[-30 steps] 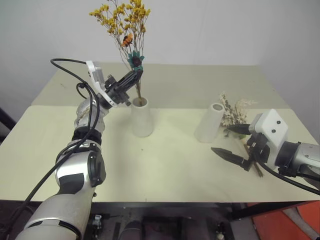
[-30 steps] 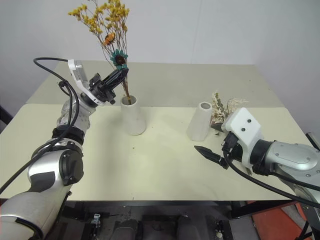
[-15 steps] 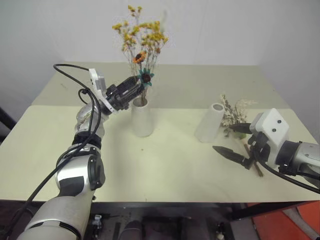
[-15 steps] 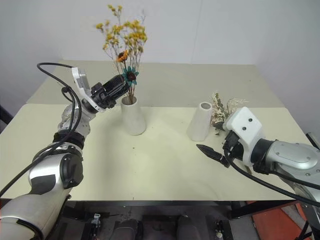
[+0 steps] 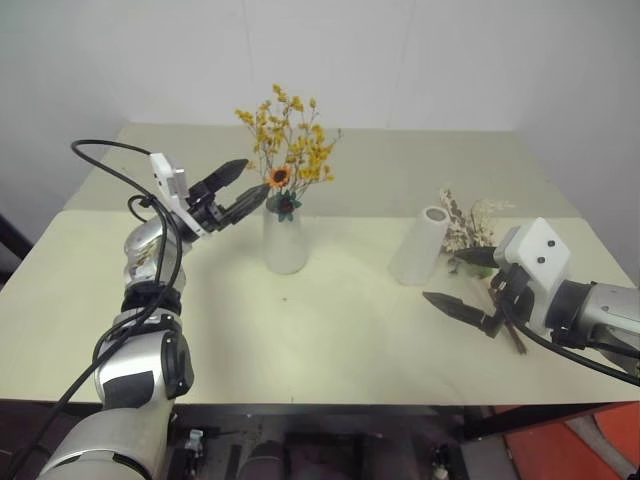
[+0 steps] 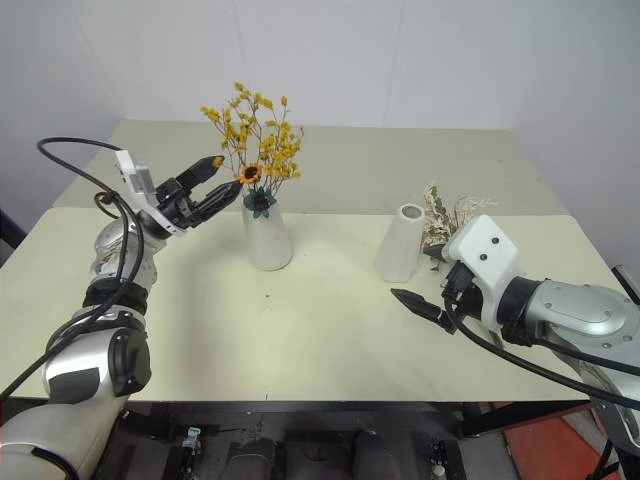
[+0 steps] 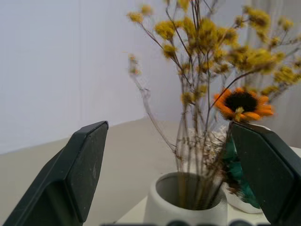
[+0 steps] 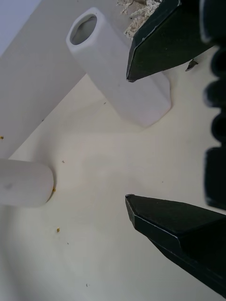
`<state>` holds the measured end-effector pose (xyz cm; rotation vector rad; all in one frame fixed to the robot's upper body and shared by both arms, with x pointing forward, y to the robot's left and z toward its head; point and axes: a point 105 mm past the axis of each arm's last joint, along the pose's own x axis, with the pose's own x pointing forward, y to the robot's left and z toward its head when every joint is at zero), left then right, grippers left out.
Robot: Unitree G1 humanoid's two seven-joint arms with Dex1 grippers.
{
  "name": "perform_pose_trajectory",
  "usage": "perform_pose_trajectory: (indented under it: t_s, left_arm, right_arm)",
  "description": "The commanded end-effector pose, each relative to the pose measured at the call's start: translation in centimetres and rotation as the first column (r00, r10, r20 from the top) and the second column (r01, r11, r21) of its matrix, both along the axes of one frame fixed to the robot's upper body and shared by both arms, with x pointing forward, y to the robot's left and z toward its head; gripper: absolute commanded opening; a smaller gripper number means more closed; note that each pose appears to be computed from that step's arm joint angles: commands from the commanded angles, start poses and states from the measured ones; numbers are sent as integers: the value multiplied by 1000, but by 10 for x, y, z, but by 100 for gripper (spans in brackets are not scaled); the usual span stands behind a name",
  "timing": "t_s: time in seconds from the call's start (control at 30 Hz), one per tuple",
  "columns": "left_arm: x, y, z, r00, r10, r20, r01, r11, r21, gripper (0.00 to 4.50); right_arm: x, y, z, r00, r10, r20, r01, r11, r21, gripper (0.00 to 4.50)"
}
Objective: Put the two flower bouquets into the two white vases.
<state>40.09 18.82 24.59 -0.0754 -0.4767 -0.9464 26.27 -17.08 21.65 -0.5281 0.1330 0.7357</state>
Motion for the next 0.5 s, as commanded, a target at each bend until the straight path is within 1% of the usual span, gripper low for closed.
perform_pose_trajectory:
  t_s: [0.03, 0.13, 0.23, 0.3, 0.33, 0.37, 0.47, 0.5]
  left_arm:
    - [-16, 9, 20, 996, -30, 78, 30, 1000, 3, 449]
    - [-43, 13, 23, 989, -114, 96, 110, 993, 46, 449]
    - [-66, 22, 25, 989, -80, 124, 65, 991, 120, 449]
    - [-82, 28, 31, 990, -44, 133, 23, 987, 160, 449]
    - [-91, 30, 34, 991, -40, 129, 15, 981, 193, 449]
    - [-100, 28, 34, 993, -42, 108, 12, 966, 258, 449]
    - [-119, 18, 31, 997, -59, 53, 33, 915, 401, 449]
    - [-124, 13, 30, 997, -73, 32, 52, 900, 432, 449]
  right_arm:
    - [0, 2, 10, 998, 16, 57, -15, 1000, -12, 450]
    - [-1, 1, 11, 998, 8, 57, -8, 1000, -9, 450]
    - [-3, -1, 12, 998, -4, 55, 4, 1000, -3, 450]
    - [-3, -6, 14, 998, -20, 54, 20, 1000, 1, 450]
    - [-3, -9, 16, 998, -32, 52, 32, 999, 6, 450]
    - [-2, -15, 16, 997, -52, 49, 52, 999, 3, 450]
    - [1, -32, 18, 994, -100, 34, 100, 995, -11, 450]
    - [2, -38, 18, 993, -117, 29, 117, 993, -20, 450]
